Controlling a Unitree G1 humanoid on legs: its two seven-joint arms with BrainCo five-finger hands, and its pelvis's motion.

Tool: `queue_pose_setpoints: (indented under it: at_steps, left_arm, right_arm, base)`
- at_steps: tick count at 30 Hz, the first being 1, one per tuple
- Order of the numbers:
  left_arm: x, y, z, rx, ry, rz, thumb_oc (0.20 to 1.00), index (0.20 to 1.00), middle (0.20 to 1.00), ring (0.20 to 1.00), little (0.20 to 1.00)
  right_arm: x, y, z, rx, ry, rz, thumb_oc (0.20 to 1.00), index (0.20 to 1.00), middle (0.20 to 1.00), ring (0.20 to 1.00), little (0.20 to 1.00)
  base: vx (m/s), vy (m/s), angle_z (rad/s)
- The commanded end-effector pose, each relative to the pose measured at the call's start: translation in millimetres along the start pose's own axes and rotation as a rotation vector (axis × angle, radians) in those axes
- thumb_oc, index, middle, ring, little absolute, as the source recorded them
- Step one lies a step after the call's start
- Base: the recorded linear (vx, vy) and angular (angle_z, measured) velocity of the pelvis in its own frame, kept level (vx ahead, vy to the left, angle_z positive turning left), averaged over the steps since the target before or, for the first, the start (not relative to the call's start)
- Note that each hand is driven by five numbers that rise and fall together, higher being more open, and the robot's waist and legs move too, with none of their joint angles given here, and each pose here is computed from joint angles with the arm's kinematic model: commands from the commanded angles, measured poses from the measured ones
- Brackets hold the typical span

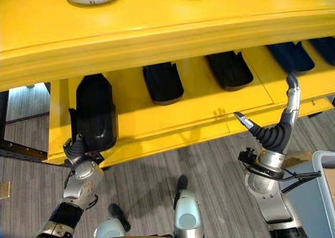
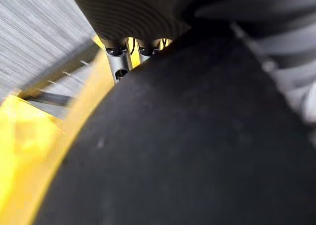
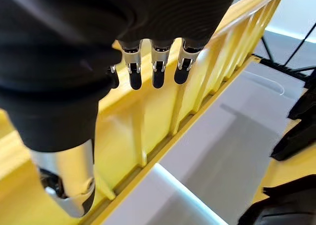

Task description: Move parts from the plastic box to the shelf.

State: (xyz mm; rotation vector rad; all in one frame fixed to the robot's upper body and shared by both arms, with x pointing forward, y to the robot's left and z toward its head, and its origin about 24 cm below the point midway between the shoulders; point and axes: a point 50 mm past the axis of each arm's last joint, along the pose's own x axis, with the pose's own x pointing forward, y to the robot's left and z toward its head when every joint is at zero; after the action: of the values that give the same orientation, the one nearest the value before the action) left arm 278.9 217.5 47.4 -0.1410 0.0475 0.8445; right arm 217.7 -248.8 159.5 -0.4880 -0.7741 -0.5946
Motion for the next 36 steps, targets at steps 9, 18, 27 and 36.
queue_pose_setpoints:
  at_steps: [9, 18, 27, 36]
  left_arm:
    - [7.8, 4.0, 78.4, -0.194, -0.365, 0.109, 0.2, 0.2, 0.2, 0.2, 0.2]
    - [39.9, 17.5, 104.8, -0.166, -0.395, 0.274, 0.2, 0.2, 0.2, 0.2, 0.2]
    - [67.1, 32.7, 124.3, 0.004, -0.467, 0.355, 0.2, 0.2, 0.2, 0.2, 0.2]
    - [84.7, 43.0, 143.9, 0.07, -0.482, 0.36, 0.2, 0.2, 0.2, 0.2, 0.2]
  right_arm:
    - [23.3, -8.3, 3.5, 0.063, -0.036, -0.073, 1.0, 1.0, 1.0, 1.0, 1.0]
    - [31.6, -3.1, -0.6, 0.058, -0.009, -0.022, 1.0, 1.0, 1.0, 1.0, 1.0]
    - [40.6, -3.5, 0.0, 0.048, -0.01, 0.015, 1.0, 1.0, 1.0, 1.0, 1.0]
    - [48.7, -5.4, -0.2, 0.037, -0.011, 0.04, 1.0, 1.0, 1.0, 1.0, 1.0]
  base:
    - [-0.11, 0.062, 0.03]
    - [-0.03, 0.053, -0.01]
    - [-0.01, 0.04, -0.02]
    - [0.0, 0.041, -0.04]
